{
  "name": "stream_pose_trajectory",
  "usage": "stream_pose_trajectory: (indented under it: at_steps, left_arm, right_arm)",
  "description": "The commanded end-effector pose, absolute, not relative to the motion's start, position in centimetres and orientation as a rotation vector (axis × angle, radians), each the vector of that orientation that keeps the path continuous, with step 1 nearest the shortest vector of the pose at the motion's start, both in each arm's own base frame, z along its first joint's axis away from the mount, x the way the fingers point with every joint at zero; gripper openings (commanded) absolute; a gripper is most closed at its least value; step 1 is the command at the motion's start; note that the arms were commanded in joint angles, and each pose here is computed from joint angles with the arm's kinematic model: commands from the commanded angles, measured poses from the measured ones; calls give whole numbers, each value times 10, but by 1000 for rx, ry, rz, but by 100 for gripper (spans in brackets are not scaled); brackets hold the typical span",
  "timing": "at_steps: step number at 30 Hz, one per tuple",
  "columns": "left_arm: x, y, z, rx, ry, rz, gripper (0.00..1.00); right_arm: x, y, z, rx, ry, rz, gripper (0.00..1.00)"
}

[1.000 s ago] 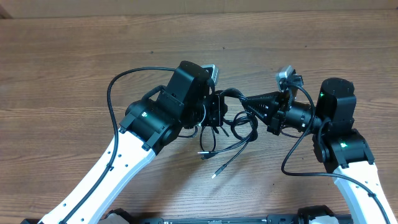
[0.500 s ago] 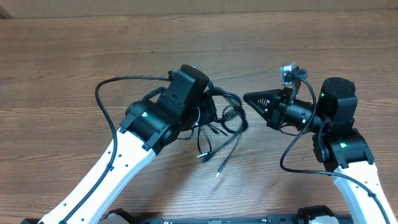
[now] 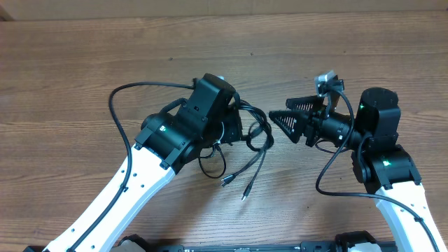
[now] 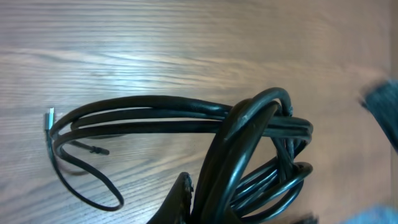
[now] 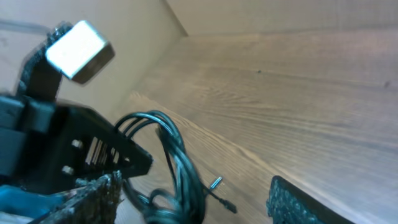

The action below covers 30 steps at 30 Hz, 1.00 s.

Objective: Untangle cables

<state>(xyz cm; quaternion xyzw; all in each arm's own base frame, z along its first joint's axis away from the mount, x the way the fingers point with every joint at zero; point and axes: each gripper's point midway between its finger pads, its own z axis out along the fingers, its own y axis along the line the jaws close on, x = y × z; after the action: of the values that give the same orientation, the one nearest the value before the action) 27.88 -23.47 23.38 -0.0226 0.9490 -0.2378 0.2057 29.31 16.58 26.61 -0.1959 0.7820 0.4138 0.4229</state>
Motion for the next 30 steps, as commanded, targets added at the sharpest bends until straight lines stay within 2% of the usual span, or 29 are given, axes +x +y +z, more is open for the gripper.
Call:
stream_pose_trajectory:
  at_steps: [1,3,5,6,8,11,14,18,19,21,30]
  left_arm:
    - [266,-257,245,259,2617,-795,4]
    - [264,-262,248,283,2608,-830,4]
    - [265,-264,250,287,2596,-842,4]
    - [266,-265,251,281,2588,-849,4]
    - [268,-266,253,259,2584,-860,4]
    - [270,-268,254,218,2583,-877,4]
    - [272,-269,257,219,2569,-884,4]
    - [274,-270,258,166,2570,-903,4]
    - [274,-270,259,159,2569,-906,4]
    - [275,-269,258,132,2571,-900,4]
    - [279,-265,257,55,2580,-880,4]
  right_arm:
    - [292,167,277,-702,1832,906,76]
    - [289,169,277,-746,1808,896,75]
    - [284,172,279,-800,1773,911,65]
    - [281,174,280,-828,1753,923,54]
    - [280,175,280,-827,1755,927,39]
    - [279,174,278,-824,1766,931,27]
    - [278,174,276,-820,1780,938,21]
    - [277,174,274,-818,1789,943,20]
    - [277,174,274,-817,1791,943,18]
    - [277,174,274,-817,1792,943,4]
    - [278,173,273,-751,1836,980,4]
